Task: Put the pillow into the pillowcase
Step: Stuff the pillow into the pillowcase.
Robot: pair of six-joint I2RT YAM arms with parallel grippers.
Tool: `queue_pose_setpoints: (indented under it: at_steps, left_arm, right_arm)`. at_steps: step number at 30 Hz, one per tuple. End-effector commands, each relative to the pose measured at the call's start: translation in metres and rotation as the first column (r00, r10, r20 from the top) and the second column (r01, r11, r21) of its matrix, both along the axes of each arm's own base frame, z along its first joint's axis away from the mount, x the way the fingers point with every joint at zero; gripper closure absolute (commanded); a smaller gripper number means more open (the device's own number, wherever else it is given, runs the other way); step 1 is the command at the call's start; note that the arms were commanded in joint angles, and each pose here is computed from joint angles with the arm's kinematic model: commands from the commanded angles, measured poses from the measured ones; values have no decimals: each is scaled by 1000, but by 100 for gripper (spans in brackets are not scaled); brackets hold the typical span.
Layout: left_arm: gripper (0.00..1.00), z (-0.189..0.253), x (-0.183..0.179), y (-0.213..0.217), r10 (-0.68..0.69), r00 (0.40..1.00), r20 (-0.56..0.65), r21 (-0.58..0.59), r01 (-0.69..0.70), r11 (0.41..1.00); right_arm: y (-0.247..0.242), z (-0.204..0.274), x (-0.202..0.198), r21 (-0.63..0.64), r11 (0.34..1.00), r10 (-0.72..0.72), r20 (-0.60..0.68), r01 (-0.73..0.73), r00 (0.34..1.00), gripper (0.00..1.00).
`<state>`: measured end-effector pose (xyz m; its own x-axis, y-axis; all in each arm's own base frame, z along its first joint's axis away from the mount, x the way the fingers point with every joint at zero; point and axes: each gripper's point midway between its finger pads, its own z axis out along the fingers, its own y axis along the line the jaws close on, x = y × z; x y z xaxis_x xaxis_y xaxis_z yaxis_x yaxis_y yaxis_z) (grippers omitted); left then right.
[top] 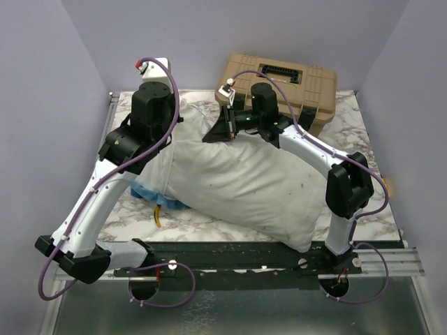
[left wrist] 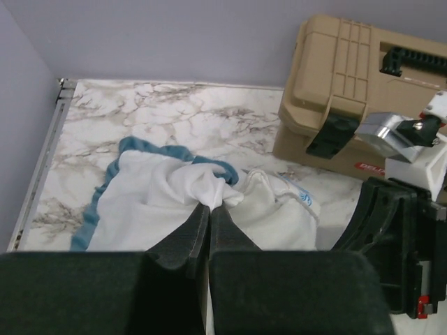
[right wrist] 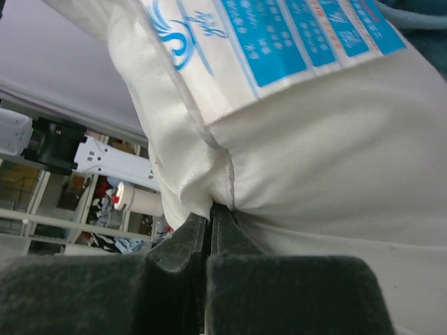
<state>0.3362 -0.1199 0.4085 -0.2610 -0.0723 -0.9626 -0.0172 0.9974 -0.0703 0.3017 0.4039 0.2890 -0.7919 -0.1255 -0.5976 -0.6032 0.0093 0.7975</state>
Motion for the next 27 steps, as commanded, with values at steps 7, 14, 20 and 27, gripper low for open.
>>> queue_pose_setpoints:
  at_steps: [7, 14, 20, 27]
  left_arm:
    - [100, 72, 3, -103, -414, 864, 286, -218, 479, 850]
    - [100, -7, -21, -98, -412, 901, 135, -355, 433, 829]
    - [100, -72, -46, -21, -79, 991, 106, -462, 120, 879]
    - [100, -77, -73, 27, 133, 977, 168, -611, -3, 791]
  right_arm:
    - [20, -7, -46, -112, 982, 154, 16, -151, 988, 100]
    - [19, -1, -23, -166, 986, 17, 75, -5, 997, 90]
    - [-25, -5, -15, -227, 957, -129, 219, 179, 967, 25]
    - [-25, 13, -8, -160, 966, -139, 342, 204, 929, 3]
